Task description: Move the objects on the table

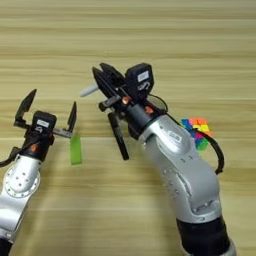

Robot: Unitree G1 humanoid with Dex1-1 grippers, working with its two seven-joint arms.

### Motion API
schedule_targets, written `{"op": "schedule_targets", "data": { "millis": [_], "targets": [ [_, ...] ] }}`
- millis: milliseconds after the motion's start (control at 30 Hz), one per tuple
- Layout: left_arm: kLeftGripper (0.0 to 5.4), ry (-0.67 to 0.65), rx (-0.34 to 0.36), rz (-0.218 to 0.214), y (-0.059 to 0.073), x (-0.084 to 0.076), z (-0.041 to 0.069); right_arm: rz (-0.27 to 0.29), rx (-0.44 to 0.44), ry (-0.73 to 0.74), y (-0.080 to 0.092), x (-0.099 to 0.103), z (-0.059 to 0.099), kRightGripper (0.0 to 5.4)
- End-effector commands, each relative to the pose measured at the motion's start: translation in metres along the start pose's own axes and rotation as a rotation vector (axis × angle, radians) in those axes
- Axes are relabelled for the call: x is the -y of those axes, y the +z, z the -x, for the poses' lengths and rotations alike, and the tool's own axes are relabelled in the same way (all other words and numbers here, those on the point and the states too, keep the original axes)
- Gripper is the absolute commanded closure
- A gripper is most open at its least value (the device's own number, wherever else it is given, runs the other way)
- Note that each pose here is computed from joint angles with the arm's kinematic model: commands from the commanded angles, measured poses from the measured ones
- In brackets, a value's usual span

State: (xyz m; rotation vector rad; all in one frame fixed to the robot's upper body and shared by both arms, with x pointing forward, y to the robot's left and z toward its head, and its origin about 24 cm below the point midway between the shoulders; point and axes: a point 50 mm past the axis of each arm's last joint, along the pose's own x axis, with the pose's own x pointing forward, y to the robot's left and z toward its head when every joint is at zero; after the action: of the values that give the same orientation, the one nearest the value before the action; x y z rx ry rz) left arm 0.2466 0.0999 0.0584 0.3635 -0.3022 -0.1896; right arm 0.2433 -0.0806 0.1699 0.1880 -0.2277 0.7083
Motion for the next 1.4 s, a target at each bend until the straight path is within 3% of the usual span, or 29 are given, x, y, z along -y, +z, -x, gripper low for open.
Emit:
{"op": "schedule_targets", "data": {
  "millis": [33,333,633,833,1400],
  "targets": [
    [0.0,-0.037,0.027,-0.045,0.002,0.005,0.0,-0.005,0.006,0.036,0.001,-0.007,-0.014,4.72],
    [0.0,-0.093,0.055,-0.128,0.004,0.014,0.002,-0.024,-0.019,0.07,-0.01,-0.017,-0.021,4.72],
    [0.0,-0.069,0.036,-0.132,0.001,0.012,0.002,-0.043,-0.076,0.11,-0.025,-0.03,-0.018,4.72],
    [0.0,-0.022,-0.004,-0.083,-0.004,0.005,0.001,-0.049,-0.075,0.122,-0.025,-0.034,-0.015,4.72],
    [0.0,-0.023,-0.029,-0.075,-0.008,0.004,0.001,-0.056,-0.081,0.115,-0.027,-0.033,-0.013,4.72]
  ]
}}
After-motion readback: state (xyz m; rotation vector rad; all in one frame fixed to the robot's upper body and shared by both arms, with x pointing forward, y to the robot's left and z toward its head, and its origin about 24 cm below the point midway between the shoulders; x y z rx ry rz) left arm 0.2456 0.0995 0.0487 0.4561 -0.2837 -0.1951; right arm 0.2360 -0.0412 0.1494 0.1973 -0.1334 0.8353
